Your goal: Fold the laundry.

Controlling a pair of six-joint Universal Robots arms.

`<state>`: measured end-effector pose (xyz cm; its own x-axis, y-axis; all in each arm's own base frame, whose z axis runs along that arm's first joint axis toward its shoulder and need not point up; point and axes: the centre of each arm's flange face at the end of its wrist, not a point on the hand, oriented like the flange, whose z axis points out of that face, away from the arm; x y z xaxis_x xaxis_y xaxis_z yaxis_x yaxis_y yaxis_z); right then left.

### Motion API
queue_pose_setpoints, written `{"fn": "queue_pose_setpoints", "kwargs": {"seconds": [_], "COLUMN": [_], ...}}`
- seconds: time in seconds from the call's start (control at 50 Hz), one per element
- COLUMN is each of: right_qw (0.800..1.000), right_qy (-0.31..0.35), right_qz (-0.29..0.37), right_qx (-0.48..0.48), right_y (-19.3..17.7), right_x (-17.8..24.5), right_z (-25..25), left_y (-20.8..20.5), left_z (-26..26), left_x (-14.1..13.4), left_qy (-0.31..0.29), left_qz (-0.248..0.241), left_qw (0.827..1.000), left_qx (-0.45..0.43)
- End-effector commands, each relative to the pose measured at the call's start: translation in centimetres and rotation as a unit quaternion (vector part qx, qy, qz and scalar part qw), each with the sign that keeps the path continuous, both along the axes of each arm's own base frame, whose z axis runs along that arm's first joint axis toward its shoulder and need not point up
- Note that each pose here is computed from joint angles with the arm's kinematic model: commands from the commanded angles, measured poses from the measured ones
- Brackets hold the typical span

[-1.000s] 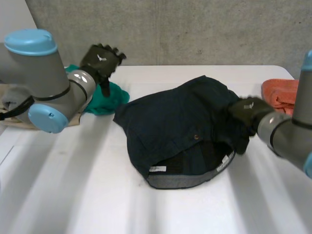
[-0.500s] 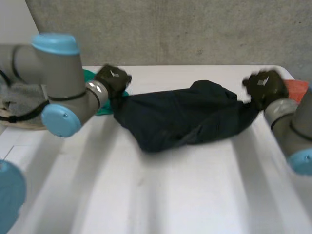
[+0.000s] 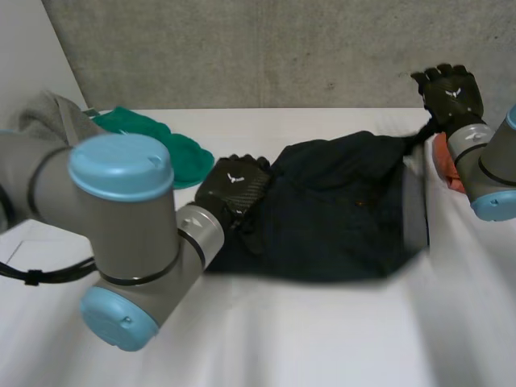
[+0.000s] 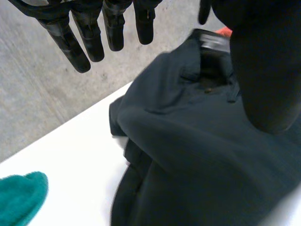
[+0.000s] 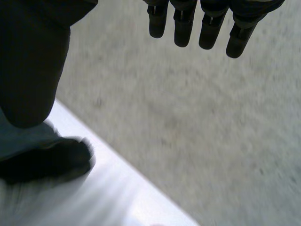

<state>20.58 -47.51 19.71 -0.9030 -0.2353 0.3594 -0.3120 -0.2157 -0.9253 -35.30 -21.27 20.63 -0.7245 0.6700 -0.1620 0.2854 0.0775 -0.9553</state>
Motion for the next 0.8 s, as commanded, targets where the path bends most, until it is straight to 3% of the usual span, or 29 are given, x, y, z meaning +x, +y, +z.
{"fn": "queue_pose_setpoints", "kwargs": {"seconds": [0.02, 0.14, 0.2, 0.3, 0.38, 0.5, 0.62, 0.8], "right_qw": [0.990, 0.982, 0.973, 0.941, 0.925, 0.926, 0.939, 0.954], "right_qy": [0.085, 0.109, 0.120, 0.162, 0.195, 0.222, 0.236, 0.214], "right_qz": [-0.090, -0.022, 0.017, 0.088, 0.124, 0.154, 0.147, 0.133], "right_qx": [0.072, 0.153, 0.194, 0.283, 0.303, 0.263, 0.201, 0.165], "right_y": [4.1, 12.5, 15.5, 21.6, 24.1, 24.7, 22.7, 21.9], "right_x": [-1.3, 0.1, 0.8, 1.4, 1.5, 1.7, 2.1, 2.7], "right_z": [2.7, 6.3, 5.7, 2.3, -0.7, -4.2, -7.3, -6.4], "left_y": [-2.7, -3.7, -3.4, -1.5, -0.7, -1.3, -1.6, -0.8], "left_z": [1.8, 4.0, 3.3, 0.2, -2.3, -5.1, -5.4, -5.0], "left_x": [2.1, 4.9, 5.6, 6.2, 5.9, 5.7, 5.3, 4.9], "left_qy": [0.012, 0.000, -0.031, -0.109, -0.154, -0.192, -0.194, -0.189], "left_qz": [0.057, 0.083, 0.082, 0.059, 0.036, 0.023, 0.016, 0.010], "left_qw": [0.998, 0.996, 0.996, 0.992, 0.987, 0.981, 0.981, 0.982], "left_qx": [-0.014, -0.035, -0.029, 0.004, 0.018, 0.025, 0.016, 0.007]}}
